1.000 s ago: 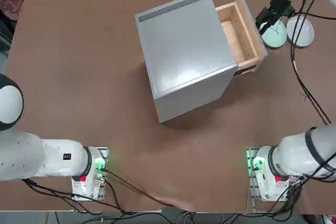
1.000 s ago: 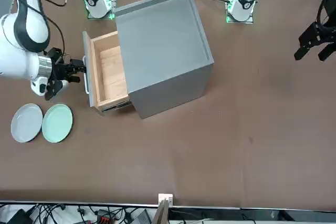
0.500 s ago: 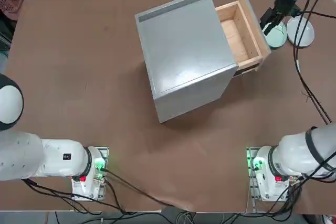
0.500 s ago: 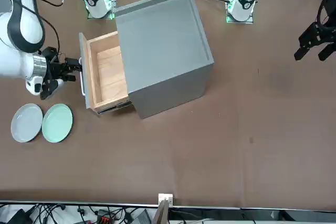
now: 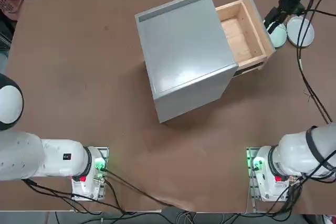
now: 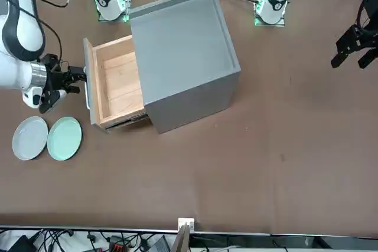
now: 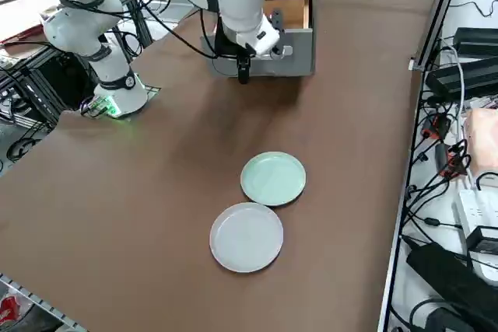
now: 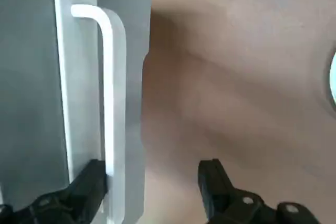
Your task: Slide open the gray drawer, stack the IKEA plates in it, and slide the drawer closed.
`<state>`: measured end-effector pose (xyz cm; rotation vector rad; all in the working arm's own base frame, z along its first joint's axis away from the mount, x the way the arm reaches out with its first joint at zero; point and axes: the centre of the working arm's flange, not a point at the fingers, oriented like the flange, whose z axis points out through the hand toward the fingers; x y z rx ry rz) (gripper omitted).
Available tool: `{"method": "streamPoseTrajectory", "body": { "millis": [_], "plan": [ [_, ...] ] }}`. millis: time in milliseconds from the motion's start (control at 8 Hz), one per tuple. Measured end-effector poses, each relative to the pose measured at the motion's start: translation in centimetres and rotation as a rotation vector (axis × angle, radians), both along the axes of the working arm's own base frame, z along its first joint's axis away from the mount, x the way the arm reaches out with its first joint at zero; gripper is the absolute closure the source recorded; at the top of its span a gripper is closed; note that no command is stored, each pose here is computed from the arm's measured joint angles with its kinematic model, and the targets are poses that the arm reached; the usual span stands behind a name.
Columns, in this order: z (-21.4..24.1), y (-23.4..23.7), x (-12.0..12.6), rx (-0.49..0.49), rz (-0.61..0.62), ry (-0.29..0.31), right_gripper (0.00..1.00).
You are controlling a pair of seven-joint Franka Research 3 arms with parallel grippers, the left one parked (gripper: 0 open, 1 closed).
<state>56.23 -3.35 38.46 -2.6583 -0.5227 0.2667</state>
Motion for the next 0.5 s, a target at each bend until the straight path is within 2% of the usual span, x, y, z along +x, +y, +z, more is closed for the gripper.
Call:
{"method": "streamPoseTrajectory", "body": {
  "millis": [250, 500],
  "plan": [
    [1.4, -0.3, 0.8, 0.001, 0.009, -0.005, 0.00],
    [5.6, -2.2, 2.6, -0.017, 0.010, -0.050, 0.00]
  ]
}}
